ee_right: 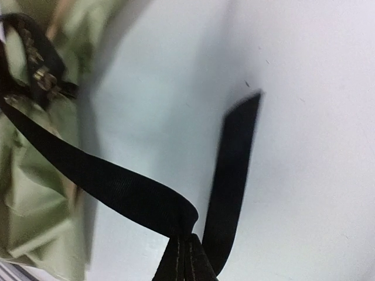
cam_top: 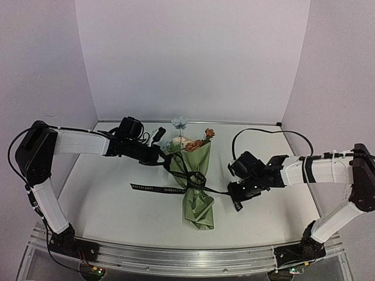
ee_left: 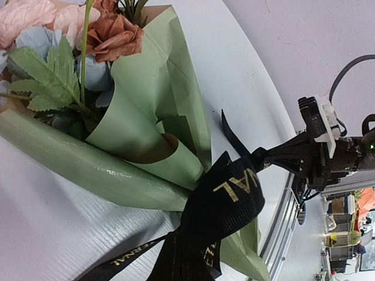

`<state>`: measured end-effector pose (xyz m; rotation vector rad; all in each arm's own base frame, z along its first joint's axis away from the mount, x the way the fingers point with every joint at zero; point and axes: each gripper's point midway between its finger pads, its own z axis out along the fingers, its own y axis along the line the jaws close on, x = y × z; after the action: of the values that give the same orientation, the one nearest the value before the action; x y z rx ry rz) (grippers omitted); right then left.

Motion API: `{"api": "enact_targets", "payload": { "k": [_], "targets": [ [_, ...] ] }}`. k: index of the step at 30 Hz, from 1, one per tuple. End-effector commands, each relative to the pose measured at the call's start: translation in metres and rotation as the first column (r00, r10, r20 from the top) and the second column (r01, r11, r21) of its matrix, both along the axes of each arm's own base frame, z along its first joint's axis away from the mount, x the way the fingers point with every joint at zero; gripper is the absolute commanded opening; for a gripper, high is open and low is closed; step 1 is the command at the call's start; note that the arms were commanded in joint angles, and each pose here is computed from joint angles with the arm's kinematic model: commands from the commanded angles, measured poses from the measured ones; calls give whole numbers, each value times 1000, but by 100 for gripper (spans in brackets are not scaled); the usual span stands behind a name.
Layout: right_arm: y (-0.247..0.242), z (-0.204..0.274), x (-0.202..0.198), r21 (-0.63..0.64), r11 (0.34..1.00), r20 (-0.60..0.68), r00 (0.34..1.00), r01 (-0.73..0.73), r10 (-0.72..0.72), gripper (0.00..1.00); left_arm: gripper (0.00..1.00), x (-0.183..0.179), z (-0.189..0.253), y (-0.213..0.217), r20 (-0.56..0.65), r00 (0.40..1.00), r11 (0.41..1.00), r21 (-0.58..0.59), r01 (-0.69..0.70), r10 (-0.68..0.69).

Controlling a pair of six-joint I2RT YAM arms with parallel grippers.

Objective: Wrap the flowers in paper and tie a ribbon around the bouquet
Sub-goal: Cross the half-tied ribbon over the folded bouquet.

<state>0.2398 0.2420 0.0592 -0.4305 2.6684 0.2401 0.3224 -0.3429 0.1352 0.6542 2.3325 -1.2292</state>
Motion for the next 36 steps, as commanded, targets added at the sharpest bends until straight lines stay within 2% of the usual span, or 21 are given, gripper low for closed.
{"api": "enact_targets", "payload": {
  "k": [1, 6, 9, 11, 13, 16, 19, 23, 26, 33, 36],
  "targets": [
    [-47, -4, -11, -177, 984, 28, 999, 30, -26, 0, 0, -19, 1, 4, -44, 998, 999, -24, 33, -34],
    [-41, -7, -23, -165, 986, -30, 999, -33, 29, 0, 0, -50, -5, -3, -77, 990, 992, -54, 113, -117],
    [-32, -9, -27, -142, 987, -44, 996, -77, 71, 7, 0, -70, -9, -13, -76, 983, 986, -43, 163, -165],
    [-26, -7, -26, -119, 988, -30, 995, -94, 91, 16, 0, -75, -12, -15, -72, 984, 987, -26, 160, -161],
    [-20, -4, -23, -80, 992, 4, 995, -101, 102, 29, 0, -76, -13, -13, -72, 988, 990, -17, 137, -137],
    [-8, 7, -15, -9, 993, 106, 987, -121, 121, 48, 0, -71, -15, -8, -58, 994, 996, 3, 93, -93],
    [8, 24, -2, 35, 988, 196, 970, -154, 144, 58, 0, -67, -17, -7, -55, 996, 997, 20, 70, -69],
    [33, 36, 11, 40, 977, 201, 959, -209, 197, 72, 0, -60, -16, -4, -50, 998, 999, 36, 35, -33],
    [47, 41, 13, 13, 974, 113, 968, -227, 224, 70, 0, -57, -13, -4, -46, 999, 999, 36, 30, -28],
    [75, 27, 9, 55, 942, 48, 943, -332, 330, 63, 0, -57, -10, -4, -42, 999, 999, 38, 32, -31],
    [72, 17, 4, 49, 938, 16, 939, -344, 344, 58, 0, -56, -9, -3, -38, 999, 999, 42, 32, -31]
  ]
}}
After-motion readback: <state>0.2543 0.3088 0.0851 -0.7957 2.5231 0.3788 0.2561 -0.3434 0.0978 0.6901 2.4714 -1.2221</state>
